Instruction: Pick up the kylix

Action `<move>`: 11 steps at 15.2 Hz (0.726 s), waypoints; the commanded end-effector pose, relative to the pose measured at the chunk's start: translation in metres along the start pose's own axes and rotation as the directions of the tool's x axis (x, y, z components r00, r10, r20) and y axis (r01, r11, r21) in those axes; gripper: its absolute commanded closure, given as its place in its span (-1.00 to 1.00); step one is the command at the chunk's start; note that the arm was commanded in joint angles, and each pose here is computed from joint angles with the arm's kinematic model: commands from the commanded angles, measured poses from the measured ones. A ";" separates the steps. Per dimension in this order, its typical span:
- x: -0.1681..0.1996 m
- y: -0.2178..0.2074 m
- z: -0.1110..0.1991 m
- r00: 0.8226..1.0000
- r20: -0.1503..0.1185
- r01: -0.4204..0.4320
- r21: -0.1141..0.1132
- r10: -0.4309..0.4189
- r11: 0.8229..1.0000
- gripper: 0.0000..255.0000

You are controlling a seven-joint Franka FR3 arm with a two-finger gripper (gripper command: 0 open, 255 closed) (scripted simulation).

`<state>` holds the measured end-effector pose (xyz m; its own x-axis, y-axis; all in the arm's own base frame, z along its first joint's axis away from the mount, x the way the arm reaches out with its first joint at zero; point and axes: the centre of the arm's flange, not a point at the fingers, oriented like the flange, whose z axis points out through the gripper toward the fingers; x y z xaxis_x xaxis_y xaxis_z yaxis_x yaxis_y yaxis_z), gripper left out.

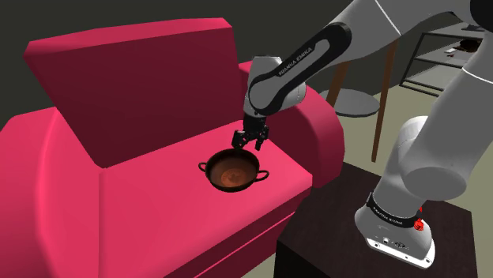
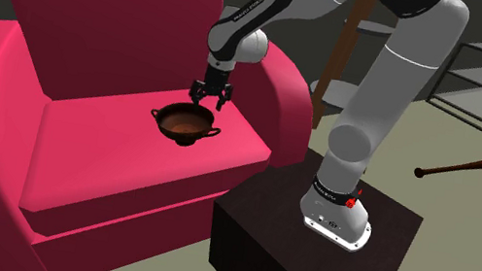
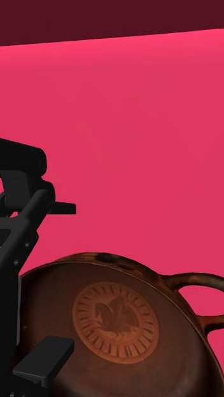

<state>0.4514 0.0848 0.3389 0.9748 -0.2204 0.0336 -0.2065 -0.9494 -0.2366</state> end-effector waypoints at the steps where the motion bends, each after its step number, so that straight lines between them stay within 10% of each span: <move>1: 0.000 0.002 0.010 1.000 -0.001 0.000 0.000 0.000 1.000 -1.00; 4: 0.000 0.004 0.018 1.000 -0.001 0.000 0.000 0.000 1.000 -1.00; 5: 0.000 0.004 0.018 1.000 -0.001 0.000 0.000 0.000 1.000 1.00; 11: 0.000 0.004 0.018 1.000 -0.001 0.000 0.000 0.000 1.000 1.00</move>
<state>0.4521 0.0847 0.3209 0.9747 -0.2208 0.0348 -0.2066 -0.9492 -0.2371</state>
